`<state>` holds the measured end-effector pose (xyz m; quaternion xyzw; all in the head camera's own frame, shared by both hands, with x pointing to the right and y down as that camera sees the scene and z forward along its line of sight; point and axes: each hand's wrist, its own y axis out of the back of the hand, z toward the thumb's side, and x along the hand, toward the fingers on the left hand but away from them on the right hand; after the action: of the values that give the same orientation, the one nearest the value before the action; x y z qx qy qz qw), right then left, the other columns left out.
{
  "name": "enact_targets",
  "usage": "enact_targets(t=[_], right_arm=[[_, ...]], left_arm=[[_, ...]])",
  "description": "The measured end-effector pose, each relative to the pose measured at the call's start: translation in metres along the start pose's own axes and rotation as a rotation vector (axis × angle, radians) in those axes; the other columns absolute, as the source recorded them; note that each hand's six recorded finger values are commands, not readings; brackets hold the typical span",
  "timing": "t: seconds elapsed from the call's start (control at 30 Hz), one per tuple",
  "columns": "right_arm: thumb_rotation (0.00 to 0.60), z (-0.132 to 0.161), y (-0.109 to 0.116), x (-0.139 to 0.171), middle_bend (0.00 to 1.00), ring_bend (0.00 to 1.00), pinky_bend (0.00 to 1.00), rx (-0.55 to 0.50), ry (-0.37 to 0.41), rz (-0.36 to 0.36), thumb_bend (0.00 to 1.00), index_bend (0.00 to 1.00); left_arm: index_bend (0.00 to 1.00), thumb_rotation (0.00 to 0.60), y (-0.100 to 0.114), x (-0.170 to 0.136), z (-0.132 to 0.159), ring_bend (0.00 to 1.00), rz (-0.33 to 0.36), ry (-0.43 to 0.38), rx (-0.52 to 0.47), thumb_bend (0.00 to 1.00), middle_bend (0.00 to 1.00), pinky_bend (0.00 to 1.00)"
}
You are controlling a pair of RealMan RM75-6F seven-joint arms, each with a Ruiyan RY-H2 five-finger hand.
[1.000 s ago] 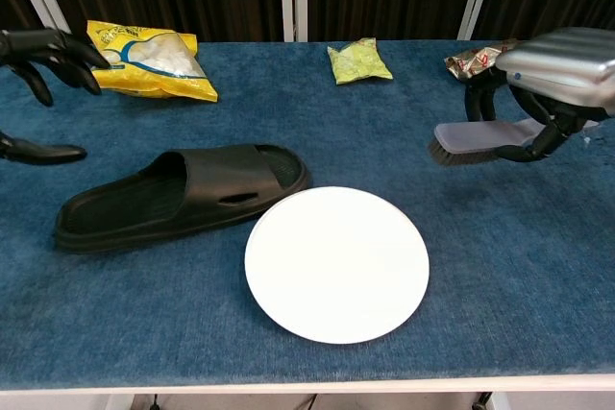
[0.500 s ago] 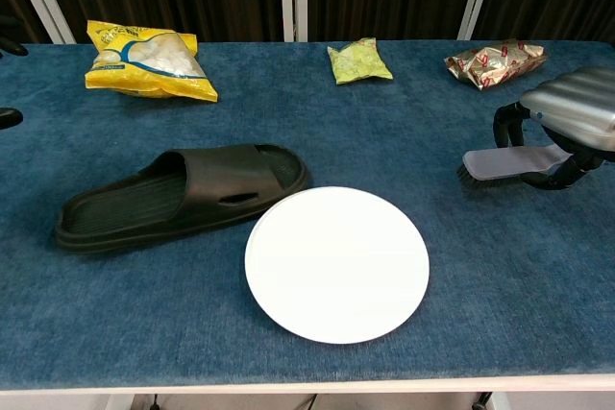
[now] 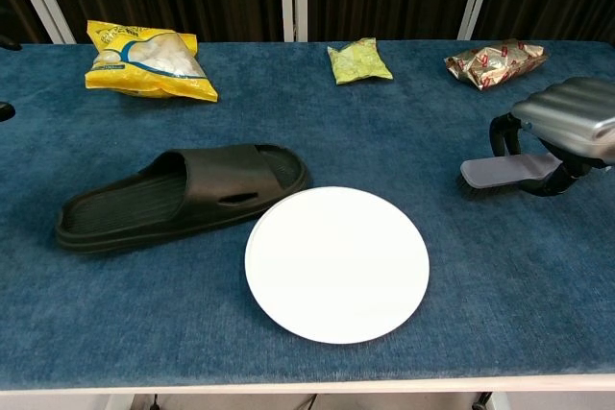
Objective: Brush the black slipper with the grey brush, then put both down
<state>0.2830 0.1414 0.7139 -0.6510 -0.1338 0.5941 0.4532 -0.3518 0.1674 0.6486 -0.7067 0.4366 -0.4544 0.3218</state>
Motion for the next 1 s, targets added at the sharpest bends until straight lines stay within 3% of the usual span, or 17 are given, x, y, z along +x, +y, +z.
enact_targets(t=[0.4,0.8,1.0], right_arm=[[0.6,0.001,0.003,0.0,0.37,0.32,0.29,-0.007,0.013,0.015,0.29,0.43],[0.6,0.001,0.004,0.0,0.25,0.21,0.2,-0.033,0.024,0.021,0.21,0.28],[0.6,-0.001,0.01,0.006,0.08,0.03,0.05,-0.051,0.031,0.0,0.18,0.07]], left_arm=[[0.07,0.246,-0.001,-0.001,-0.001,0.16,-0.001,-0.007,-0.005,0.05,0.17,0.28],[0.07,0.248,-0.004,-0.001,0.0,0.16,-0.023,-0.005,-0.009,0.05,0.17,0.28],[0.07,0.249,-0.002,-0.001,0.001,0.16,-0.02,-0.009,-0.008,0.05,0.17,0.28]])
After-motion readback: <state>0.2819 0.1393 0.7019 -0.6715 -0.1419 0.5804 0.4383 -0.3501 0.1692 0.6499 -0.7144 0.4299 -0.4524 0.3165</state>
